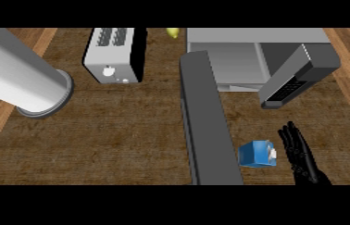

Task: Pick up the milk, place it into the microwave and close the microwave

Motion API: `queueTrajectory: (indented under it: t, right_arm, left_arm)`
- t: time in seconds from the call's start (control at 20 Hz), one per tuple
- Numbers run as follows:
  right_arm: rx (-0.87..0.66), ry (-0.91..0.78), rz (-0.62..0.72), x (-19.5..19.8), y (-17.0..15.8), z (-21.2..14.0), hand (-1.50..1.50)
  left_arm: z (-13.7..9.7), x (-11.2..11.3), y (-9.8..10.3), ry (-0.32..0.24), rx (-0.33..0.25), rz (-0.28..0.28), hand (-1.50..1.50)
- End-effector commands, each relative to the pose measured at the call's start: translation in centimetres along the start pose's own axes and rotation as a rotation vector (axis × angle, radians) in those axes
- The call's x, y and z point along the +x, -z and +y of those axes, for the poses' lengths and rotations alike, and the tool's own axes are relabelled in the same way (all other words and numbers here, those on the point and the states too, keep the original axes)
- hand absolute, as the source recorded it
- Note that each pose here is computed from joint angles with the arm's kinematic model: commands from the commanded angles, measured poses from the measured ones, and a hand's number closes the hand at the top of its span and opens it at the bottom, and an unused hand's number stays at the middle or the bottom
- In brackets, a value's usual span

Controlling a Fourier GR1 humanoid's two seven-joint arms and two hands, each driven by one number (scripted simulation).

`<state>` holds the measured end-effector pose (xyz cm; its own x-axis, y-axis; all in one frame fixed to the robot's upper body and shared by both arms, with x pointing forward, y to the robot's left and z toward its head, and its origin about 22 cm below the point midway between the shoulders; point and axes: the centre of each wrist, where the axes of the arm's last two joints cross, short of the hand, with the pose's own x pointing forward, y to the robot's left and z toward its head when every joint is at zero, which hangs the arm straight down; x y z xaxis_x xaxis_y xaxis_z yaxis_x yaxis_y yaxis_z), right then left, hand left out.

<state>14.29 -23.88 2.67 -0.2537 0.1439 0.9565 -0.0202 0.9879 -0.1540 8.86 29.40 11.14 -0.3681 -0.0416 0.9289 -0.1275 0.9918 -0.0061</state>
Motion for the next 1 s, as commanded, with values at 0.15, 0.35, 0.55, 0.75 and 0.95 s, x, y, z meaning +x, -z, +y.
queueTrajectory:
  t: [0.15,0.35,0.55,0.75,0.95]
  right_arm:
    - [-0.028,-0.005,0.052,-5.7,-0.3,-1.7,-1.50]
    - [-0.012,-0.027,0.047,-7.2,1.0,-2.8,-1.50]
    - [-0.016,0.004,0.049,-9.9,-0.5,-5.0,-1.50]
    - [0.026,0.006,0.057,-10.7,-0.5,-2.9,-1.50]
    - [0.023,-0.027,0.053,-12.4,-0.7,-2.9,-1.50]
  left_arm:
    - [0.8,0.0,-0.2,-0.006,0.003,0.009,-1.50]
    - [0.2,2.2,0.5,0.001,-0.029,-0.011,-1.50]
    - [0.8,1.2,-0.4,-0.022,0.000,0.000,-1.50]
    - [0.6,0.3,-0.8,0.001,-0.023,0.000,-1.50]
    - [0.7,1.0,-1.1,-0.016,-0.008,-0.015,-1.50]
